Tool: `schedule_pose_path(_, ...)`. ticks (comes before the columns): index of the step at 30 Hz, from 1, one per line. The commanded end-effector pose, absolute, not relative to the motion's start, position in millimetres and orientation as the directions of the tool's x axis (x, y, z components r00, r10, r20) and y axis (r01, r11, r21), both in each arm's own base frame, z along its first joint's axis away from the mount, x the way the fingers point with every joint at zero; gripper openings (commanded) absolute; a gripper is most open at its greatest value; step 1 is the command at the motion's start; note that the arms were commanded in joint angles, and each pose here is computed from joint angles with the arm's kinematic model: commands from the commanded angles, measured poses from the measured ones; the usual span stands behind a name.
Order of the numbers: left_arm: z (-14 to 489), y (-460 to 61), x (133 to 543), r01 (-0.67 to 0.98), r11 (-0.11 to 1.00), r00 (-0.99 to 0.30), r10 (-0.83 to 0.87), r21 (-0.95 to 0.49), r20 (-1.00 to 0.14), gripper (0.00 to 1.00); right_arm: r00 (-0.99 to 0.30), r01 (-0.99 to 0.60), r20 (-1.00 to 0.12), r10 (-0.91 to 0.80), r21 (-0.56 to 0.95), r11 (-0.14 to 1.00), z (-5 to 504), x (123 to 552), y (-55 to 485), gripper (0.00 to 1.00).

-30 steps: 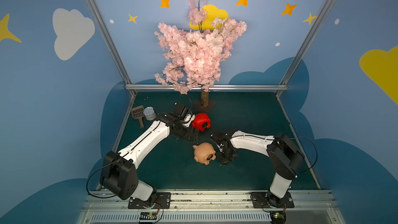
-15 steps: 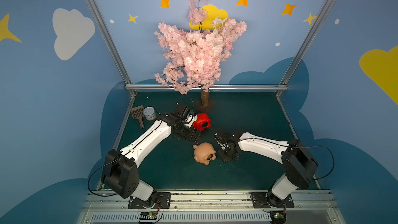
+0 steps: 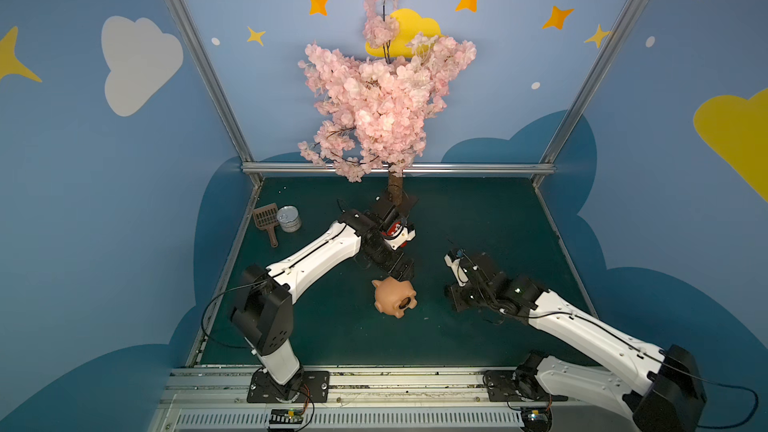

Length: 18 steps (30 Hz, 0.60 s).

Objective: Close piggy banks
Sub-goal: Pick up the knob at the center of the board, then adjust the piggy bank at the center of the board.

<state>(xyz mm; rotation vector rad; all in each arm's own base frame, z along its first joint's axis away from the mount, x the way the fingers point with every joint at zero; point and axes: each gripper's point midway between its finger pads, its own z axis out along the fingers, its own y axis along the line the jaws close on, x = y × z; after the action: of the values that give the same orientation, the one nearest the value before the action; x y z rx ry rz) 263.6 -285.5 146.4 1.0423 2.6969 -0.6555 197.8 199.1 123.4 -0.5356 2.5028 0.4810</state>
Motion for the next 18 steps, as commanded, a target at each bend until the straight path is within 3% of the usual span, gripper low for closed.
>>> schedule_pose_path(1, 138.3, -283.2, 247.6, 0.718, 0.623, -0.694, 0.674, -0.311, -0.252, 0.99, -0.734, -0.462, -0.660, -0.162, 0.309, 0.831, 137.2, 204.0, 204.9, 0.00)
schedule_pose_path(9, 121.0, -270.0, 254.0, 0.718, 0.667, -0.696, 0.699, -0.198, -0.165, 0.99, -0.577, -0.494, -0.816, 0.006, 0.356, 0.793, 155.4, 201.8, 188.4, 0.00)
schedule_pose_path(18, 118.5, -274.0, 239.9, 0.748, 0.616, -0.657, 0.740, -0.246, -0.146, 0.99, -0.525, -0.510, -0.851, 0.018, 0.332, 0.793, 164.6, 199.2, 180.4, 0.00)
